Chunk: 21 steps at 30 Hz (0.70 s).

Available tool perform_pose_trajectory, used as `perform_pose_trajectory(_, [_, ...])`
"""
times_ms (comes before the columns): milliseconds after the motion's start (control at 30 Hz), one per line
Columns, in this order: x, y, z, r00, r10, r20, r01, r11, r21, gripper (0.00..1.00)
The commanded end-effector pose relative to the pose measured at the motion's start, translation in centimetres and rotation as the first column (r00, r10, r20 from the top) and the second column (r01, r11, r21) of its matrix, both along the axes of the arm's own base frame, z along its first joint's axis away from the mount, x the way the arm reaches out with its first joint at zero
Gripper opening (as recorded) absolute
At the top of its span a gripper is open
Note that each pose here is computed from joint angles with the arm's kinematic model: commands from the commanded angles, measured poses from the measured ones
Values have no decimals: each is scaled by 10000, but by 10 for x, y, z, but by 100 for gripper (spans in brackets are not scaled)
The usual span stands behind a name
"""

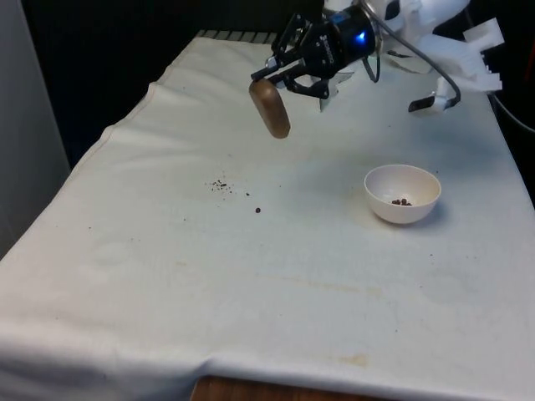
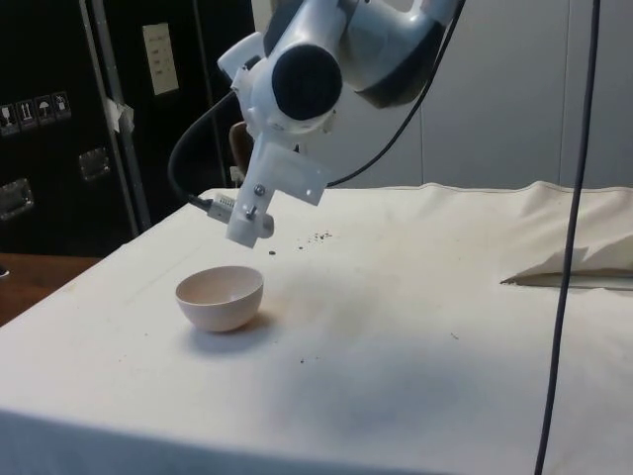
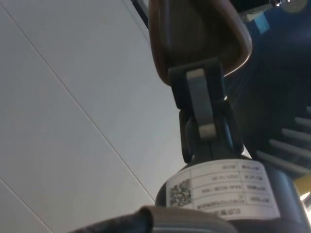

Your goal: Pour the coffee beans from the cup into the bowl.

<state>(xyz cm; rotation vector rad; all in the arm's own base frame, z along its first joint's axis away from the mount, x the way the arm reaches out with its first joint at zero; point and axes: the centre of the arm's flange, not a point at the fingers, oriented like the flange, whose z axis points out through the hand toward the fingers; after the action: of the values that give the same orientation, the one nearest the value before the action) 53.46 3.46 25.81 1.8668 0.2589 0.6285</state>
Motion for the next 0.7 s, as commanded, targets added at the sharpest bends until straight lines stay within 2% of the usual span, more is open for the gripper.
perform_pose_trajectory(0, [-1, -4, 1, 10000, 18, -36, -17, 9997, 264, 0])
perform_pose_trajectory(33, [-1, -6, 1, 10000, 5, -44, -3, 9996, 297, 0])
perform_pose_trajectory(67, [0, -4, 0, 10000, -39, -10, 39, 9999, 93, 0])
perform_pose_trajectory(100, [-1, -8, 1, 10000, -14, -49, 15, 9994, 348, 0])
perform_pose_trajectory(233, [-1, -17, 1, 9999, -117, -115, 123, 9982, 585, 0])
perform_pose_trajectory(333, [-1, -22, 1, 9997, -167, -157, 177, 9974, 700, 0])
perform_pose_trajectory(367, [1, -21, 0, 9997, -229, -107, 235, 9984, 513, 0])
perform_pose_trajectory(400, [-1, -24, 0, 9996, -192, -184, 205, 9970, 740, 0])
perform_pose_trajectory(633, [-1, -32, 1, 9988, -380, -300, 410, 9930, 1106, 0])
perform_pose_trajectory(667, [1, -32, -1, 9989, -412, -230, 431, 9948, 925, 0])
